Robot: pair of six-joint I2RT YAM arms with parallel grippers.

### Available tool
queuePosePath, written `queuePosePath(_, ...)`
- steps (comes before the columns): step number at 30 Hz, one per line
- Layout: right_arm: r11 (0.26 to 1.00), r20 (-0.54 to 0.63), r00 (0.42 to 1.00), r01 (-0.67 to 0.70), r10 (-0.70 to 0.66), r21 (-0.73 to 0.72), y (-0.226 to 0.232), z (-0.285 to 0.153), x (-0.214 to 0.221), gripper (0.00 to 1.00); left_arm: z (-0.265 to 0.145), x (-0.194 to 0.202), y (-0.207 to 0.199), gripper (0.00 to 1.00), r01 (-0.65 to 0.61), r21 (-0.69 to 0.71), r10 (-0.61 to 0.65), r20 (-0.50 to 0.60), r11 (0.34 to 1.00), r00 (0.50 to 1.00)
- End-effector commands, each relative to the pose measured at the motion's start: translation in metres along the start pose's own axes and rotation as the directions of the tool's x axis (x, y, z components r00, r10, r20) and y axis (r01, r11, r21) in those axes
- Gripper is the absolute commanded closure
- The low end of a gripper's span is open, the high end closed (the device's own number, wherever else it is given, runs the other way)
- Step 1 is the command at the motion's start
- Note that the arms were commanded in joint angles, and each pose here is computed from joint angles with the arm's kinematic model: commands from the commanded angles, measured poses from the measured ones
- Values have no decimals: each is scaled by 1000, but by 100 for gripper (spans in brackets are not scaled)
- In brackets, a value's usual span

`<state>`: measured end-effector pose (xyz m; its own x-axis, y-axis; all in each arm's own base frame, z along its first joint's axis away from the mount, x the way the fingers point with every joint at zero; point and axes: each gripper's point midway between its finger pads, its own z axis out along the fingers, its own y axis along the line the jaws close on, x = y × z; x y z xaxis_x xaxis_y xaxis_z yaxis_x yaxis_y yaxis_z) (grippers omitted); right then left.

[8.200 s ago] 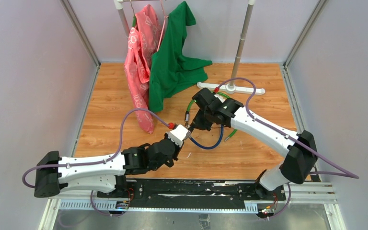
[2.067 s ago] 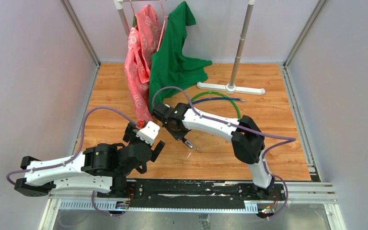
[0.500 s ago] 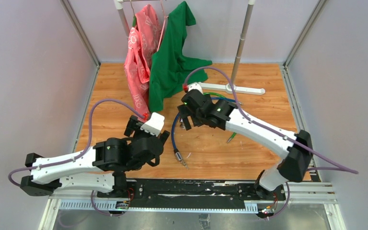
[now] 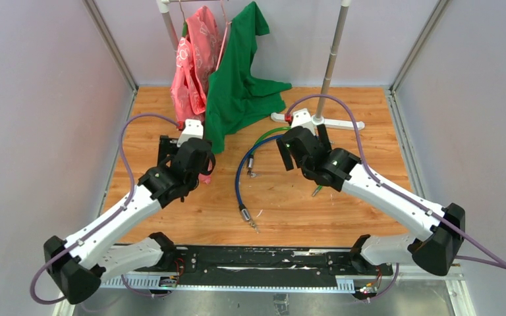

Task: Unlock with the key

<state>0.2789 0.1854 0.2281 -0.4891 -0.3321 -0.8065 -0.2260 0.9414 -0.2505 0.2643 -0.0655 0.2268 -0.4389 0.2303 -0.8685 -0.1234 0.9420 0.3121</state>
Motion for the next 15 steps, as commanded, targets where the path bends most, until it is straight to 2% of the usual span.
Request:
queuePosePath(1,994,2,1000,-20,20,111,-39,1,3,7,34,1,-7,0,48,23,-47,-32,999,998)
queuePosePath(6,984,3,999,-42,42,175,-65,1,8,6,65,14,3,0,106,-11,-107,-68,994,992)
queuePosePath(10,987,-14,998,-66,69,143,-73,7,16,6,79,24,15,0,76,-94,-77,-14,993,997)
queuePosePath(15,979,16,998,-58,55,196,-87,12,21,6,96,41,25,0,106,-186,-98,50,977,994)
